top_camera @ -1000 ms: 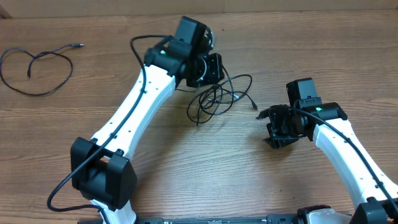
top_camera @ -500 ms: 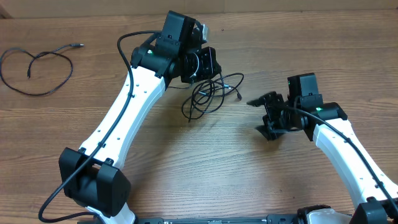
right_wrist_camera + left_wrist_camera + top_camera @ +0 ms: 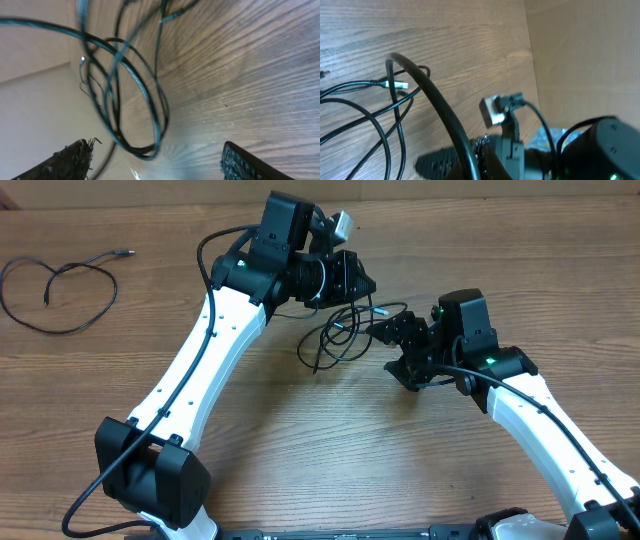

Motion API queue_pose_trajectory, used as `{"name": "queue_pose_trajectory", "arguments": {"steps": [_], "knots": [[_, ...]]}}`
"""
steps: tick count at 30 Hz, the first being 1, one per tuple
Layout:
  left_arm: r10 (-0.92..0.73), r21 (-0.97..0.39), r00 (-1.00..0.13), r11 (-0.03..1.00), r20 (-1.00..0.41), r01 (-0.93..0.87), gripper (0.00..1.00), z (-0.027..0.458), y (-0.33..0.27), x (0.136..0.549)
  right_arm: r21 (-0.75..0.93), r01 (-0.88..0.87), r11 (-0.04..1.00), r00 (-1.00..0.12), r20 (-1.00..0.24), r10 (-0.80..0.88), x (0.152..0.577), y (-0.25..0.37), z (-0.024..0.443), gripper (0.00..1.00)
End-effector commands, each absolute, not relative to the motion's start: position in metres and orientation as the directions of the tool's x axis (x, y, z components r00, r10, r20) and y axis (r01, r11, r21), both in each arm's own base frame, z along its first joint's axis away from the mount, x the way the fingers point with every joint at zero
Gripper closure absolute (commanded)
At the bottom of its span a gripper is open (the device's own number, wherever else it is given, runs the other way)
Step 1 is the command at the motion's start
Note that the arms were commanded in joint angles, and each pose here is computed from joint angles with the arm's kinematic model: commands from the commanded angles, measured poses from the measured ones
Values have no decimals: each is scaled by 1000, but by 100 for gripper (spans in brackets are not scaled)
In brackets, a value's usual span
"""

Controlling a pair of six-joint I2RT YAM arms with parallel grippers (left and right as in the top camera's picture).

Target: Untangle cables

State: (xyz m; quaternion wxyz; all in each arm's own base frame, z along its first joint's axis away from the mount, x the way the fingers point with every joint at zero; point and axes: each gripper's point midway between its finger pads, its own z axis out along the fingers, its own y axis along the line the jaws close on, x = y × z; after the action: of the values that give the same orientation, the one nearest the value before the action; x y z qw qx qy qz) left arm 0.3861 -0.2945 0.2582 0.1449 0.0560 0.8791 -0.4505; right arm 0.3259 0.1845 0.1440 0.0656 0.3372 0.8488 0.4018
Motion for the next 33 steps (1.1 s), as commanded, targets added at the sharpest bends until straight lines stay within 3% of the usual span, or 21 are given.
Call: {"name": "queue_pose_trajectory", "arguments": {"steps": [1,10,17,30,33], "knots": [[68,-759,-905,520,-420,391,96,285,-297,372,710,593,380,-698,217,682,330,182,142,22],[122,-766,-886,458,-447,450,96,291,-302,363,638,743,201,-543,399,739,329,186,144,40],[138,-768,-886,451,-443,454,96,291,-309,356,567,819,81,-418,494,763,329,186,144,47],[118,-805,-914,440,-388,399,96,294,-323,349,521,854,-19,-300,521,799,335,179,142,58],[65,-841,-944,438,-325,319,96,299,-325,352,522,853,-28,-279,499,821,339,174,137,58]]}}
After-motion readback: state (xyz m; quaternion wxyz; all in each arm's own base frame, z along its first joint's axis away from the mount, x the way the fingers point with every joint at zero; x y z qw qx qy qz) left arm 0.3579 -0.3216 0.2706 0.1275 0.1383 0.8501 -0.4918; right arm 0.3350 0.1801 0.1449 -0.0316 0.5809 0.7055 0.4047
